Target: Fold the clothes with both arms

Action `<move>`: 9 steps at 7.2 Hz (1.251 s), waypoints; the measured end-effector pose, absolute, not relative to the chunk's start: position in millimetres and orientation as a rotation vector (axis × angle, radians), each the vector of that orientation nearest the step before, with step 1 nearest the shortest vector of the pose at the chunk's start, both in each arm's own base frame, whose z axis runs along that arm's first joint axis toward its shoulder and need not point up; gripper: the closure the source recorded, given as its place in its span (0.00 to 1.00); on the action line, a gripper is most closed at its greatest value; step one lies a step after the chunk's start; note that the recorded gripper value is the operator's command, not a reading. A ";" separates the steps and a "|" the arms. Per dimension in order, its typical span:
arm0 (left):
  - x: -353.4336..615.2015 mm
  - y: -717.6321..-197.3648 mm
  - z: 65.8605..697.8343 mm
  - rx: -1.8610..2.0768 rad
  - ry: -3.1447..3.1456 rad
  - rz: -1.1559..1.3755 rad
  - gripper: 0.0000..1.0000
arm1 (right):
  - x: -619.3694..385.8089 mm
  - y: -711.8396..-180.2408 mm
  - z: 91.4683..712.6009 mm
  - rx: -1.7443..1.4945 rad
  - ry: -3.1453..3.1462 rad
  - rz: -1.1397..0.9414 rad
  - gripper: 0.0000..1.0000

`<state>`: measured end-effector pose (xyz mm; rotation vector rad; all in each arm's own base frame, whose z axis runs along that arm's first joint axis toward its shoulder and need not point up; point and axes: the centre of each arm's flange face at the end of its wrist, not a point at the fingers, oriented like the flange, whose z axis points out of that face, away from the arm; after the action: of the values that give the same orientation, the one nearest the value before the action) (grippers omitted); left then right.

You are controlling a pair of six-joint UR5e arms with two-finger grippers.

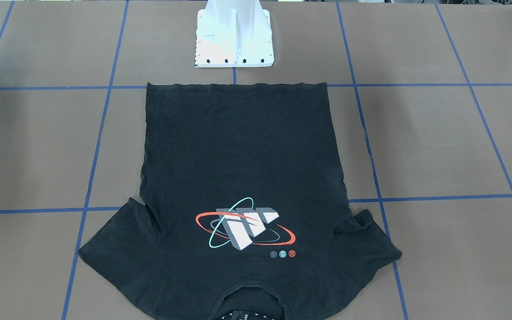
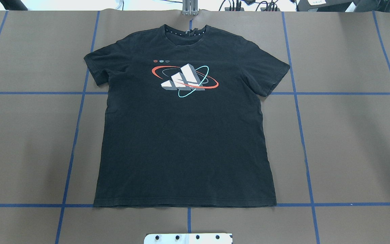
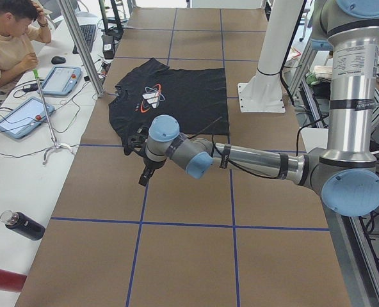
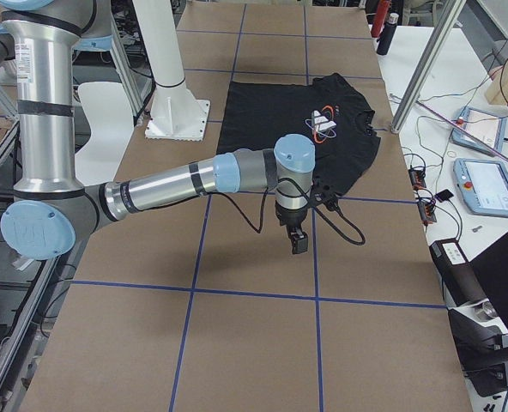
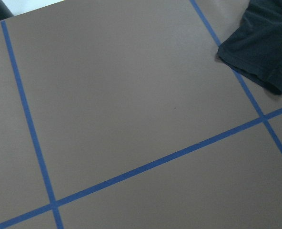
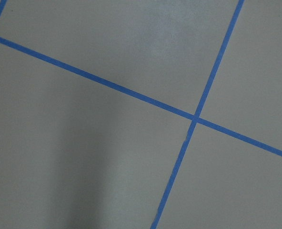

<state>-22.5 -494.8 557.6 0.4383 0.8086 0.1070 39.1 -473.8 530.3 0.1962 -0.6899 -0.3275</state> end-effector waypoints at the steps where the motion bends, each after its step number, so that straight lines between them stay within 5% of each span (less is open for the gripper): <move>1: -32.1 -487.3 562.7 0.440 0.803 0.097 0.00 | 38.9 -473.3 533.7 0.190 -0.693 -0.325 0.00; 9: -40.1 -461.6 566.2 0.448 0.799 0.095 0.00 | 35.0 -449.7 554.6 0.153 -0.757 -0.325 0.00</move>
<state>-40.1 -461.6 566.2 0.4479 0.7987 0.0946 35.0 -449.7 554.6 0.1532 -0.7565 -0.3248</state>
